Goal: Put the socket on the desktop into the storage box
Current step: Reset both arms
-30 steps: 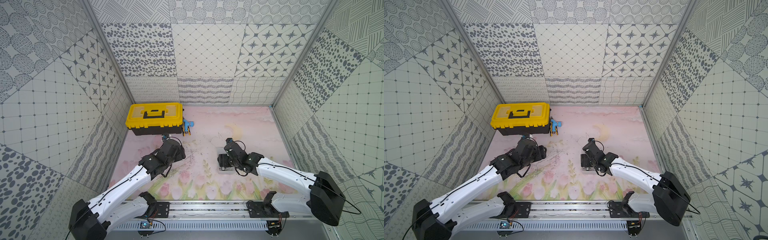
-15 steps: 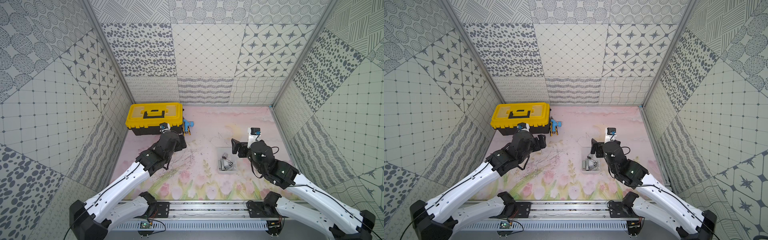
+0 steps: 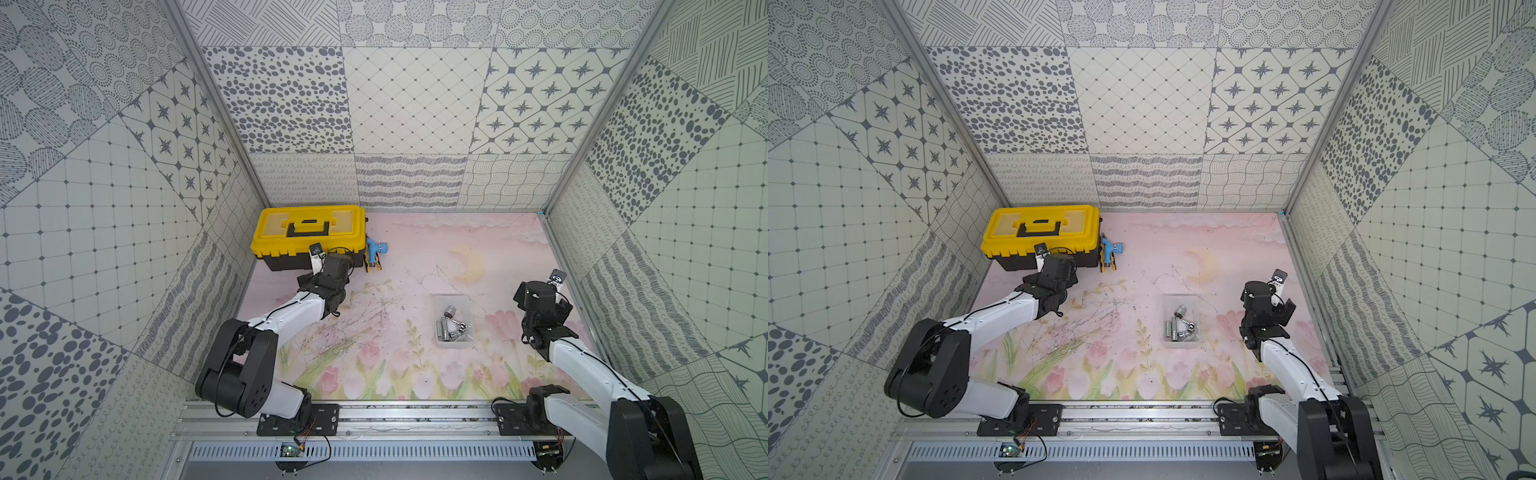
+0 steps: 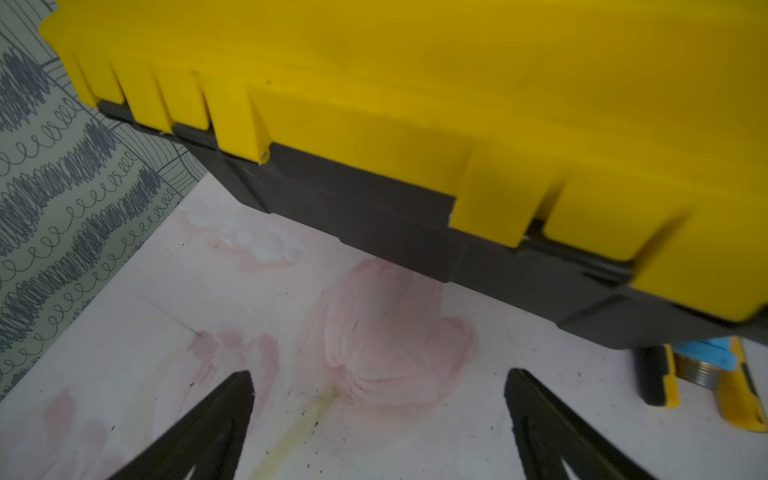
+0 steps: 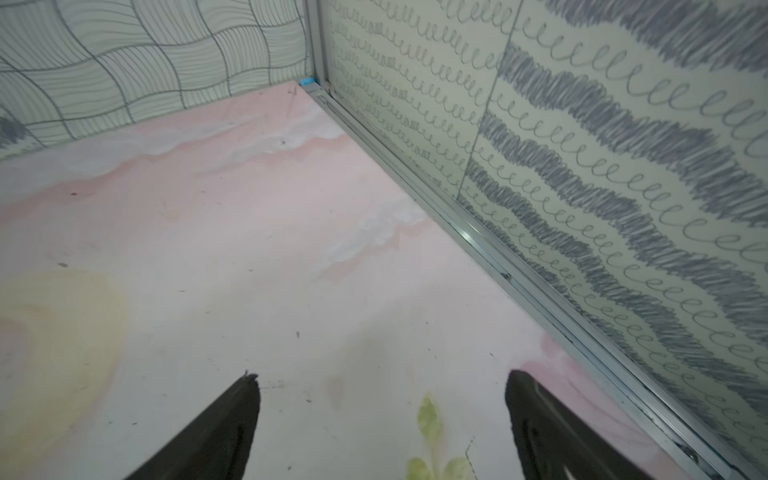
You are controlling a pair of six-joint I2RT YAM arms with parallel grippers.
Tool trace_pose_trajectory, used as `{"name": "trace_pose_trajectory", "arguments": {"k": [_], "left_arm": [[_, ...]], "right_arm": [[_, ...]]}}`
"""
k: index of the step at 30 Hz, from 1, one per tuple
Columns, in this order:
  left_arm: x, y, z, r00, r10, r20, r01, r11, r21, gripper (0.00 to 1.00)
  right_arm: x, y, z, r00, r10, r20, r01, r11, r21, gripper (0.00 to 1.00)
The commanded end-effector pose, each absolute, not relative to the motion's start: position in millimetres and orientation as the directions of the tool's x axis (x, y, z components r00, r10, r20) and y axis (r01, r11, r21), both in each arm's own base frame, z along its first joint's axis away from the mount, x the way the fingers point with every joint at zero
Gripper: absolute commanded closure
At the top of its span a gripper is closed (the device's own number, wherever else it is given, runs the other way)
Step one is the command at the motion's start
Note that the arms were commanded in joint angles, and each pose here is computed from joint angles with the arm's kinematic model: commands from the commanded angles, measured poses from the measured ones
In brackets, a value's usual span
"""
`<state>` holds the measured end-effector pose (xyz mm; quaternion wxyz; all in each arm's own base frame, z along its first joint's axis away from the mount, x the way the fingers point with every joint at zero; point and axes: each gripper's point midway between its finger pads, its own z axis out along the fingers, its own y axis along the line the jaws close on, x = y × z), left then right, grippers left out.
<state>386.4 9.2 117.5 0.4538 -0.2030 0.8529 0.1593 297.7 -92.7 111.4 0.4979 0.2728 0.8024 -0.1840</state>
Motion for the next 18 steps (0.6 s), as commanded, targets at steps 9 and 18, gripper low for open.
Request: {"name": "trace_pose_trajectory", "arguments": {"k": [9,18], "left_arm": [[414,25,128,-0.47,-0.085,-0.879,-0.321,0.944,0.08,0.01],[403,18,87,-0.432,-0.066,-0.9,-0.247,0.968,0.048,0.01]], "right_arm": [[386,-34,126,-0.179,0.154,-0.972,0.194,0.974,0.119,0.03],[400,-11,107,-0.274,0.073,-0.959,0.115,0.992,0.043,0.03]]}}
